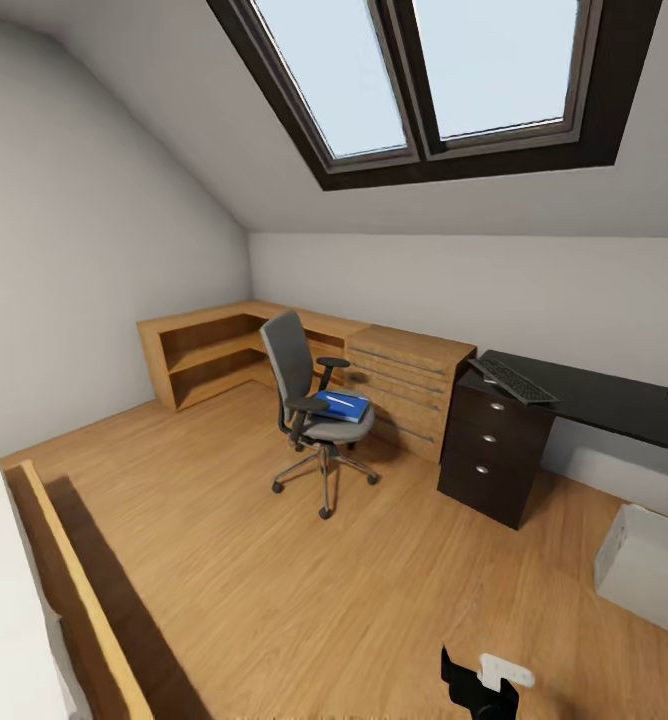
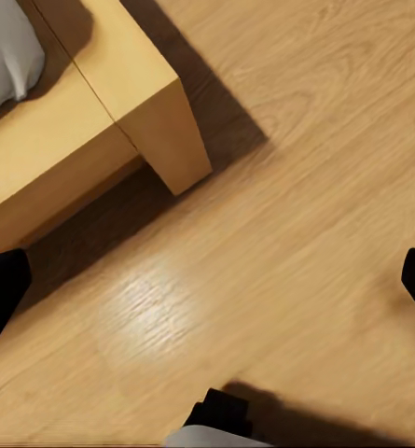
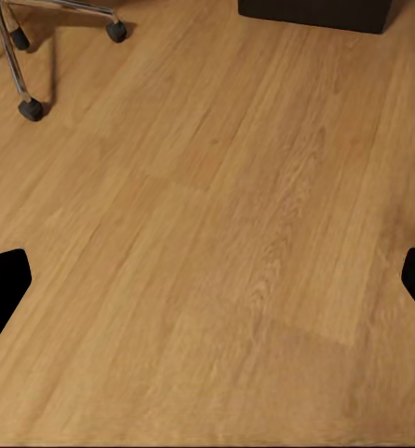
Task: In the bedroom, organize the workspace by keeping the computer under the desk, ensuring the monitor is on the desk, placing the keyboard on the desk next to the monitor, placing the mouse on the desk next to the keyboard, moving the folder from the swivel chair onto the desk next to the mouse, stacking the notebook on top of the folder with the pen on top of the notebook, and positioning the swivel chair next to the desk.
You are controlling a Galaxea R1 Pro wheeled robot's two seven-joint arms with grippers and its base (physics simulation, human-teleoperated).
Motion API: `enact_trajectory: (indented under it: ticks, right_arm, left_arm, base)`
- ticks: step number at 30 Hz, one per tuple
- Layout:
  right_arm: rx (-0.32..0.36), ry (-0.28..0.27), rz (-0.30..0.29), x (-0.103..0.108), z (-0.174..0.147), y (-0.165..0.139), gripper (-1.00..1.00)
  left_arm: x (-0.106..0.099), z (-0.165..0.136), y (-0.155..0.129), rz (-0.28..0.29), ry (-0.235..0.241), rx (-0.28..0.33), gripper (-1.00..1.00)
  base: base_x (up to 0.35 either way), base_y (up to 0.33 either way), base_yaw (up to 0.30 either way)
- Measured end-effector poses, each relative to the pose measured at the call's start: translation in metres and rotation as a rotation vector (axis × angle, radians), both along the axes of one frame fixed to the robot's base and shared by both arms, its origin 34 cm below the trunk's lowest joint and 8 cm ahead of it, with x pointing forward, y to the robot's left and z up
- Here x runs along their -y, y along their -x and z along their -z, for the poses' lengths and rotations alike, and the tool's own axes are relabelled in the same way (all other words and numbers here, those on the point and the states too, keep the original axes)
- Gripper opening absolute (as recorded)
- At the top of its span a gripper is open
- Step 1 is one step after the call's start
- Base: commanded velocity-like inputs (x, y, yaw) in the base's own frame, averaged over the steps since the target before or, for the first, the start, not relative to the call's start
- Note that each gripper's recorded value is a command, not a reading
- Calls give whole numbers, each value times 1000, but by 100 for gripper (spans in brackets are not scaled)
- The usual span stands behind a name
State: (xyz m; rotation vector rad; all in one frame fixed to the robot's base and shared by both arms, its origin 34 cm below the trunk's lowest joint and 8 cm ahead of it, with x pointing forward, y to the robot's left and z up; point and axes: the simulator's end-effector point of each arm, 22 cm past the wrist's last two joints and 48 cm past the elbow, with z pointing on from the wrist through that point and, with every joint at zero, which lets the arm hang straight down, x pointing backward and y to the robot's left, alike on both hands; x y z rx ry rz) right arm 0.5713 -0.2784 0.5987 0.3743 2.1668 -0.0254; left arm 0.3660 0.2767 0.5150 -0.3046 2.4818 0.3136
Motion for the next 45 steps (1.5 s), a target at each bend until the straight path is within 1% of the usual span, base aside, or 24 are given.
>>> enact_trajectory:
  ticks: [8,23,45]
  right_arm:
    - [-6,0,0,0,3,2,100]
    - [-5,1,-3,0,3,2,100]
    - [-10,1,-2,0,5,3,100]
  left_arm:
    - [0,1,2,1,0,-6,100]
    - [1,2,2,1,1,-7,100]
    - [1,3,4,2,2,-13,100]
  base:
    - [-241,45,-224]
    - [-176,-13,-294]
    - [-252,-212,-290]
